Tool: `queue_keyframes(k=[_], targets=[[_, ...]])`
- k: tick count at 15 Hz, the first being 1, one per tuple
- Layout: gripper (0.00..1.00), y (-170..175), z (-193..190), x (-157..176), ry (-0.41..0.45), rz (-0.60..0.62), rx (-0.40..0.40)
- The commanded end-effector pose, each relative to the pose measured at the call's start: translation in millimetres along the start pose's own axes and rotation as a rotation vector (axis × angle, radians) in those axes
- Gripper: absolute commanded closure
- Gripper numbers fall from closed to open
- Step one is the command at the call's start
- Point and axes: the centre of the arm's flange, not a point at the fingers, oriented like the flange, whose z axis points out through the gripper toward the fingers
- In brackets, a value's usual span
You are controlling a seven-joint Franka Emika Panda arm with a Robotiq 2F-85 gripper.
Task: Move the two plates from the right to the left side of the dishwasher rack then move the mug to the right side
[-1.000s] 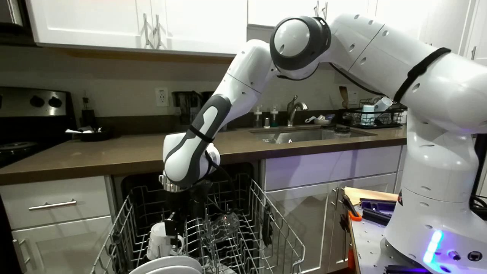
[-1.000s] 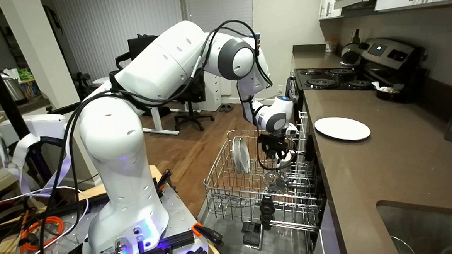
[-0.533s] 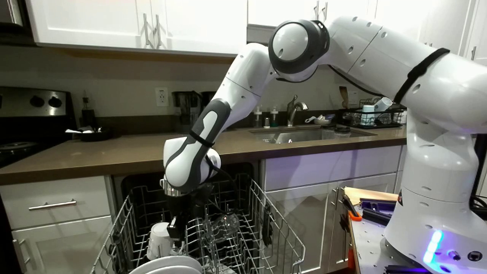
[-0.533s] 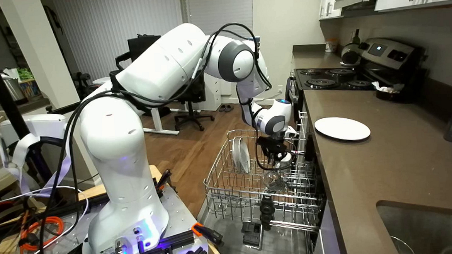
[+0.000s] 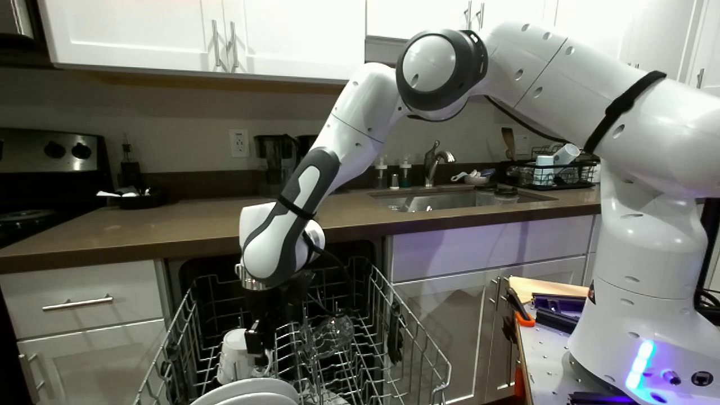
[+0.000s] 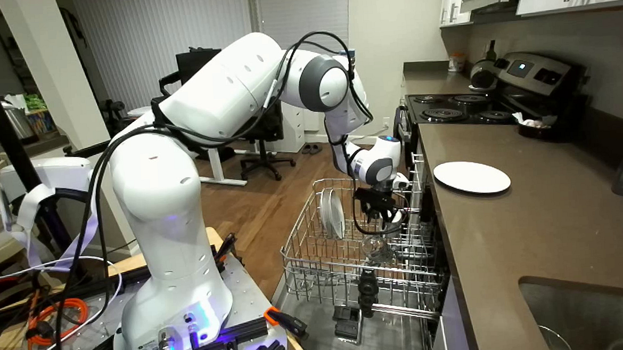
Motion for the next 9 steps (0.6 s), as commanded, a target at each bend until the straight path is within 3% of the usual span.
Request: queue_keyframes(k=[1,9], targets=[[0.33,0.5,-3.6,2.7,-0.008,0.014,-0.031],[0.38,-4.8,-5.2,9.1,0.006,0.033,-0.049]])
